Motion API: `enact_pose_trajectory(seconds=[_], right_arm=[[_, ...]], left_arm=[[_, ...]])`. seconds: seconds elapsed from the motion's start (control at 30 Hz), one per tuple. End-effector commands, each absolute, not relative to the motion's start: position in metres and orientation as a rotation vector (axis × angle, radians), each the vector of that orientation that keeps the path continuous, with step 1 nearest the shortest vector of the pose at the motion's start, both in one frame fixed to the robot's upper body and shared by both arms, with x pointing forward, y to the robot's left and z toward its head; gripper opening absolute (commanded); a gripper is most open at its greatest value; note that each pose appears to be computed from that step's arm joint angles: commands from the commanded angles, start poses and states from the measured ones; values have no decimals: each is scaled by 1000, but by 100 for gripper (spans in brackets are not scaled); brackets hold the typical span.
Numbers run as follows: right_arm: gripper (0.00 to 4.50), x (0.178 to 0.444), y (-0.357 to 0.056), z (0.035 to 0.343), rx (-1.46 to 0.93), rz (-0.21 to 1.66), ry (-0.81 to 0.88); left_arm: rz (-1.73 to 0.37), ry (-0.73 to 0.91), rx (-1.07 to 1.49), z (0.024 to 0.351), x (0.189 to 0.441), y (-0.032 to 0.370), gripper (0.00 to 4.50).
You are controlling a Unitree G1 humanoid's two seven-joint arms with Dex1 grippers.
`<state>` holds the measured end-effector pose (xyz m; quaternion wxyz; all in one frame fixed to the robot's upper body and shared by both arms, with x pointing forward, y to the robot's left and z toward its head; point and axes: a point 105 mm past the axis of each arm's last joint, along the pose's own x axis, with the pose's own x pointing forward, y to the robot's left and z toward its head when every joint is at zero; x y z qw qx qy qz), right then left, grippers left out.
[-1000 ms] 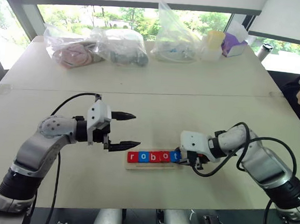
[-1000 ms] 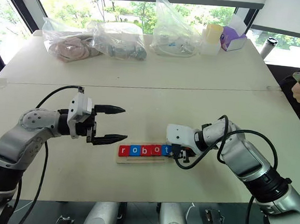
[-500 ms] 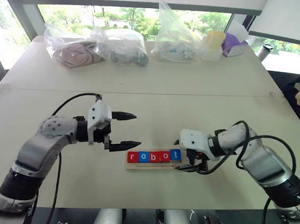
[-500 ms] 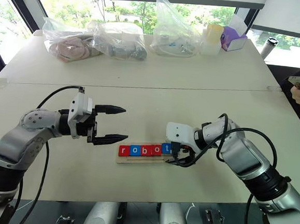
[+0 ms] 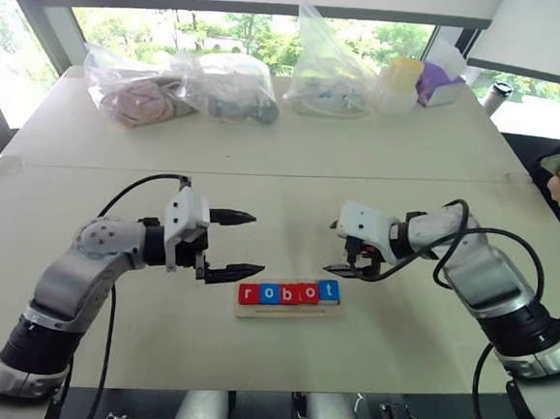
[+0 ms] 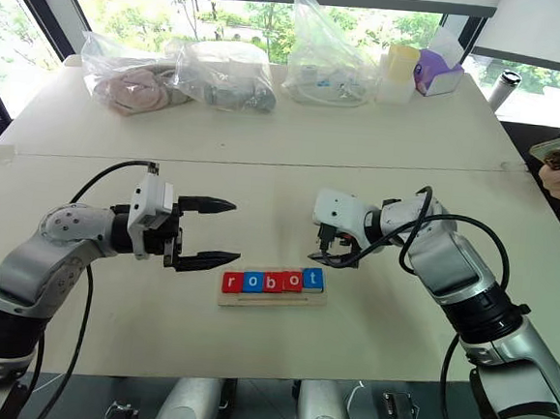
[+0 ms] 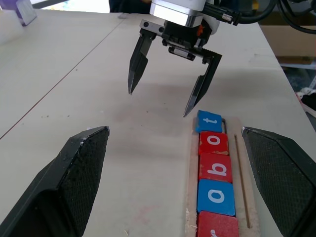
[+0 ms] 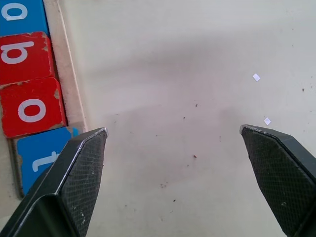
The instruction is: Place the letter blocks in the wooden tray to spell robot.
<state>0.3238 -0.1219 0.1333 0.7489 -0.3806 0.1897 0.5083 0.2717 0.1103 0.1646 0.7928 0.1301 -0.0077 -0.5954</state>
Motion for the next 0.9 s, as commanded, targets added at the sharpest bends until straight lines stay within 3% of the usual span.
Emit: enact_pose_trajectory(seconds=[0.03, 0.9], right_arm=[[443, 330, -121, 143, -861, 1082, 356], [443, 306, -109, 137, -849, 1150, 353]], left_arm=[[-1284, -48, 298, 173, 270, 109, 450], [-1288, -47, 298, 173, 271, 108, 450]])
